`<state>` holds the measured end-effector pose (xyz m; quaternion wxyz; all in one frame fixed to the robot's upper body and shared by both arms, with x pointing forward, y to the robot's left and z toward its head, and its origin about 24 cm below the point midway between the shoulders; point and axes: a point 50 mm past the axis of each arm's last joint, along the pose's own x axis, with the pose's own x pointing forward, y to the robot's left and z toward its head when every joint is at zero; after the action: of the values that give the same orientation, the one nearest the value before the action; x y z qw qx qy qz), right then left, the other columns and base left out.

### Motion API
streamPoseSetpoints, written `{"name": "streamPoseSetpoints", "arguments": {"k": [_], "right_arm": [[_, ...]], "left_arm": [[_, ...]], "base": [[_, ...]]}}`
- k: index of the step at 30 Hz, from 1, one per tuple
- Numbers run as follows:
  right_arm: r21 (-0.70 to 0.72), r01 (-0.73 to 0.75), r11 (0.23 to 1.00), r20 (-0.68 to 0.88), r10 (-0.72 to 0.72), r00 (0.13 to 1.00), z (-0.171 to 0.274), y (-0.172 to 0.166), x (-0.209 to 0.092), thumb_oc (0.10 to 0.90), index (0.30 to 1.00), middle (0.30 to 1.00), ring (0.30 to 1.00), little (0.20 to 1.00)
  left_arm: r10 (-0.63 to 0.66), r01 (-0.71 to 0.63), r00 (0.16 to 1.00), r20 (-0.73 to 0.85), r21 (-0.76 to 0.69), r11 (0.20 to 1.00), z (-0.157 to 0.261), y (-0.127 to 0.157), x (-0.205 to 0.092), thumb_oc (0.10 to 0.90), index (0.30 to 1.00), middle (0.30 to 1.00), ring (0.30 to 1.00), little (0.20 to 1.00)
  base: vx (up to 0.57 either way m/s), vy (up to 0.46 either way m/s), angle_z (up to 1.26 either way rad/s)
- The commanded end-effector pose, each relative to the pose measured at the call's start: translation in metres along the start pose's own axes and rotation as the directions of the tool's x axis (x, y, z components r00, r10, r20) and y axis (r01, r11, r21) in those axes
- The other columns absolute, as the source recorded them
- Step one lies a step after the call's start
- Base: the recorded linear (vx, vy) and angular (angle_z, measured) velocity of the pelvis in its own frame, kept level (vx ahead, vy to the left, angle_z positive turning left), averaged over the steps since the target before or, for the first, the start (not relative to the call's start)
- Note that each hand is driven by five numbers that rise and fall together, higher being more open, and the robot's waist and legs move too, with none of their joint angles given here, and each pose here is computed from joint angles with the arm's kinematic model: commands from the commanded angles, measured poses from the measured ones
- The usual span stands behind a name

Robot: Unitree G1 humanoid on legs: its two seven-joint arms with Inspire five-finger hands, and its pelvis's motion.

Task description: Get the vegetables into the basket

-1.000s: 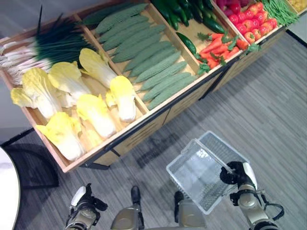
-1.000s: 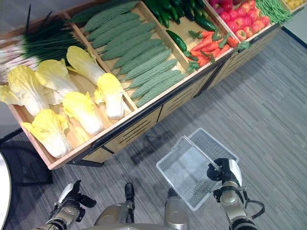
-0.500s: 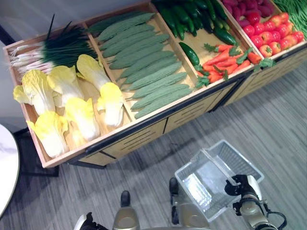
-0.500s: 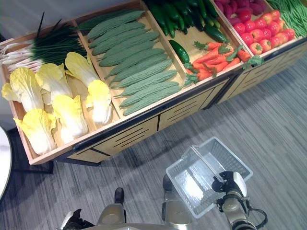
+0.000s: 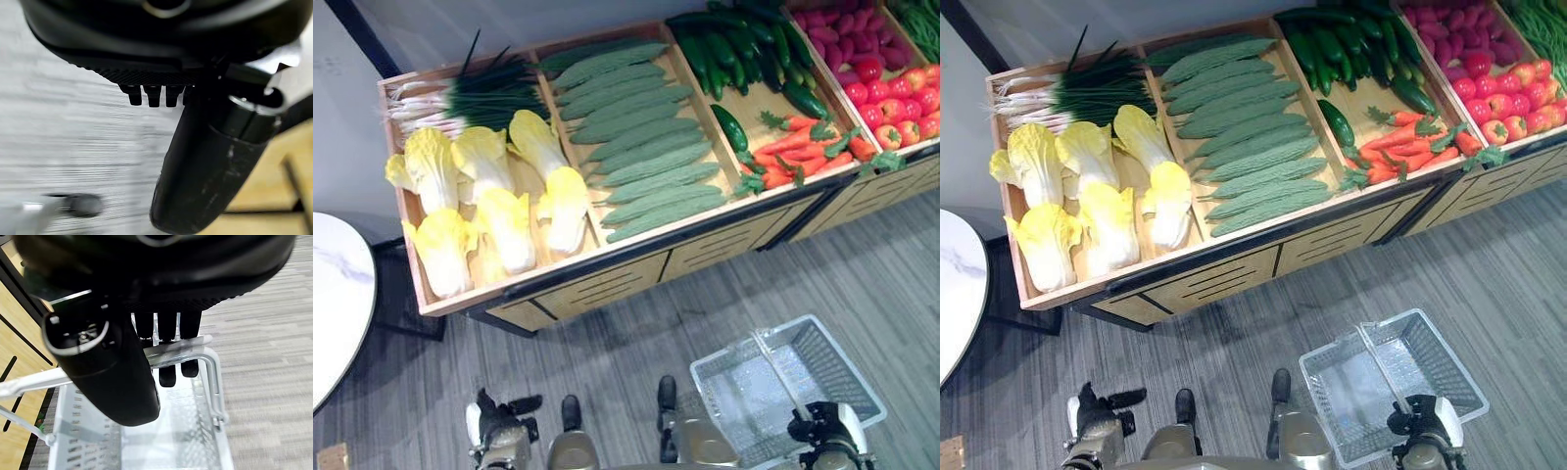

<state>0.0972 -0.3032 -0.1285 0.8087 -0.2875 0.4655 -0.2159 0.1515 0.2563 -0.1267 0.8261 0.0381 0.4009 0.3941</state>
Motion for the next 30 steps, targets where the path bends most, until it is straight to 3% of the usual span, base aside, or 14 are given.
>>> {"name": "streamPoseSetpoints", "arguments": {"k": [1, 8, 13, 14, 16, 20, 25, 30], "right_arm": [[0.028, 0.106, 0.994, 0.078, -0.108, 0.991, 0.018, -0.022, 0.009, 0.4, 0.3, 0.3, 0.3, 0.3], [-0.037, 0.119, 0.992, 0.122, -0.114, 0.986, 0.02, -0.024, 0.009, 0.4, 0.3, 0.3, 0.3, 0.3], [-0.059, 0.14, 0.988, 0.165, -0.128, 0.978, 0.021, -0.027, 0.007, 0.4, 0.3, 0.3, 0.3, 0.3], [-0.067, 0.141, 0.988, 0.167, -0.128, 0.978, 0.018, -0.027, 0.006, 0.4, 0.3, 0.3, 0.3, 0.3], [-0.074, 0.142, 0.987, 0.157, -0.129, 0.979, 0.012, -0.028, 0.005, 0.4, 0.3, 0.3, 0.3, 0.3], [-0.087, 0.152, 0.985, 0.157, -0.137, 0.978, 0.012, -0.035, 0.006, 0.4, 0.3, 0.3, 0.3, 0.3], [-0.093, 0.157, 0.983, 0.19, -0.138, 0.972, 0.022, -0.038, 0.008, 0.4, 0.3, 0.3, 0.3, 0.3], [-0.076, 0.166, 0.983, 0.252, -0.142, 0.957, 0.043, -0.041, 0.011, 0.4, 0.3, 0.3, 0.3, 0.3]], "left_arm": [[0.281, -0.278, 0.96, -0.009, -0.173, 0.945, 0.013, 0.048, 0.016, 0.9, 1.0, 1.0, 1.0, 1.0], [0.458, -0.426, 0.887, 0.06, -0.276, 0.862, 0.043, 0.086, 0.025, 0.9, 1.0, 1.0, 1.0, 1.0], [0.693, -0.577, 0.698, 0.182, -0.43, 0.694, 0.095, 0.129, 0.021, 0.9, 1.0, 1.0, 1.0, 1.0], [0.735, -0.57, 0.617, 0.279, -0.486, 0.663, 0.125, 0.138, 0.014, 0.9, 1.0, 1.0, 1.0, 1.0], [0.735, -0.48, 0.542, 0.407, -0.569, 0.668, 0.16, 0.136, -0.005, 0.9, 1.0, 1.0, 1.0, 1.0], [0.652, -0.27, 0.495, 0.574, -0.612, 0.743, 0.206, 0.105, -0.036, 0.9, 1.0, 1.0, 1.0, 1.0], [0.497, -0.024, 0.424, 0.757, -0.539, 0.842, 0.239, 0.062, -0.076, 0.9, 1.0, 1.0, 1.0, 1.0], [0.327, 0.071, 0.455, 0.828, -0.4, 0.914, 0.243, 0.025, -0.083, 0.9, 1.0, 1.0, 1.0, 1.0]], "base": [[-0.01, 0.071, -0.13], [0.01, 0.047, -0.06], [0.01, 0.013, -0.08], [0.0, -0.007, -0.08], [0.0, -0.007, -0.03], [0.0, 0.0, 0.0], [-0.01, -0.003, -0.05], [-0.03, 0.002, -0.09]]}}
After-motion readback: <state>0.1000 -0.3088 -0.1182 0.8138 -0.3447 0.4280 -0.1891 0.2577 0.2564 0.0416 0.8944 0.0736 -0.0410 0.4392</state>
